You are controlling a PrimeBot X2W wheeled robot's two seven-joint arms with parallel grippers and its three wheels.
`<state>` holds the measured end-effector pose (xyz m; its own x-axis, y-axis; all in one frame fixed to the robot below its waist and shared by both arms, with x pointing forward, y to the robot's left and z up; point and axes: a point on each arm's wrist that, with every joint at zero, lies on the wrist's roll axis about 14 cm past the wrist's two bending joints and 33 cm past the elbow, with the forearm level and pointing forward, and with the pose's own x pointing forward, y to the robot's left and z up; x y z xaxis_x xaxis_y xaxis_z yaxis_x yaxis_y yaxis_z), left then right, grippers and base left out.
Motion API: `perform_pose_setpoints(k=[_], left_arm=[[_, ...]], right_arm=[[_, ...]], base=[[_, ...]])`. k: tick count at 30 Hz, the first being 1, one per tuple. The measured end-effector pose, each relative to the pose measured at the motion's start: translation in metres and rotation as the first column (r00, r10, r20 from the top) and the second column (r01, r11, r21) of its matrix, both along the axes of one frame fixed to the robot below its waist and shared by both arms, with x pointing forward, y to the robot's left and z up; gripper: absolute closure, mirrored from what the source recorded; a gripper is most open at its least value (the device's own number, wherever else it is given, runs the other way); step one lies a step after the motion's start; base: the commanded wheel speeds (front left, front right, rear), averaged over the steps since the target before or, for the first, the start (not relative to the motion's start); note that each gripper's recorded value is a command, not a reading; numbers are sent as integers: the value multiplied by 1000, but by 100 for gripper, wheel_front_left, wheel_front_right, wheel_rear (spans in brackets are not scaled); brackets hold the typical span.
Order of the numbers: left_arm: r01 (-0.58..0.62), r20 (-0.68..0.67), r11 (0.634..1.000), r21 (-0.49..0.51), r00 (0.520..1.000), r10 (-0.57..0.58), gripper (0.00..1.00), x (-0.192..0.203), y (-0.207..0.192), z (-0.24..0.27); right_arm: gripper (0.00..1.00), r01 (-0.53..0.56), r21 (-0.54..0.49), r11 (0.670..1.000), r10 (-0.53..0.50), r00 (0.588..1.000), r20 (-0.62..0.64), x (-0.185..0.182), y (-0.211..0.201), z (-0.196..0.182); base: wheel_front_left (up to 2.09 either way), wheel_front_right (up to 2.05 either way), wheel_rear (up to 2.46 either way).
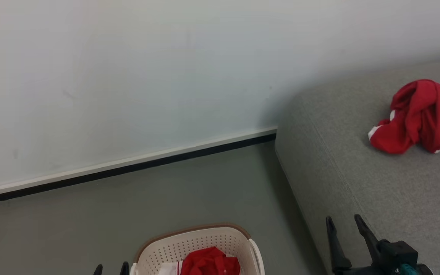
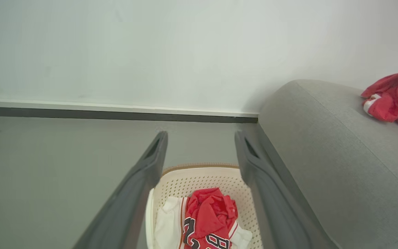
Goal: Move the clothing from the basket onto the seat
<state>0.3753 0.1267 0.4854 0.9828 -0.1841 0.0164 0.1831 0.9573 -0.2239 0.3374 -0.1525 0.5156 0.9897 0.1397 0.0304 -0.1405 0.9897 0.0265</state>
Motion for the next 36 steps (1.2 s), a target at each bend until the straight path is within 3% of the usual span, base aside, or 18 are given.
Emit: perform_pose_setpoints(k=[9,18,24,29,32,36], left_arm=[[188,-113,980,70,977,-179,0,50,-49,-36],[369,-286,925,88,899,-332,0,100,-104,-99],[472,-501,867,160,796,-341,0,114,-119,-173],[523,-602,829,200,733,-317,0,128,-128,-220],[537,-653,818,206,698,-294,0,132,-132,-249],[579,-742,794,185,612,-273,0,120,-139,-291]], right_arm=[[0,62,24,998,-61,998,-32,15,-19,-12],[0,147,40,988,-142,984,-104,29,-44,-45],[0,203,40,978,-194,967,-166,35,-60,-71],[0,217,60,974,-198,952,-233,39,-59,-96],[0,227,56,972,-204,940,-273,40,-61,-110],[0,257,35,966,-232,918,-320,37,-69,-126]], base=[[0,0,0],[0,0,0],[0,0,0],[0,0,0],[0,0,0],[0,0,0]])
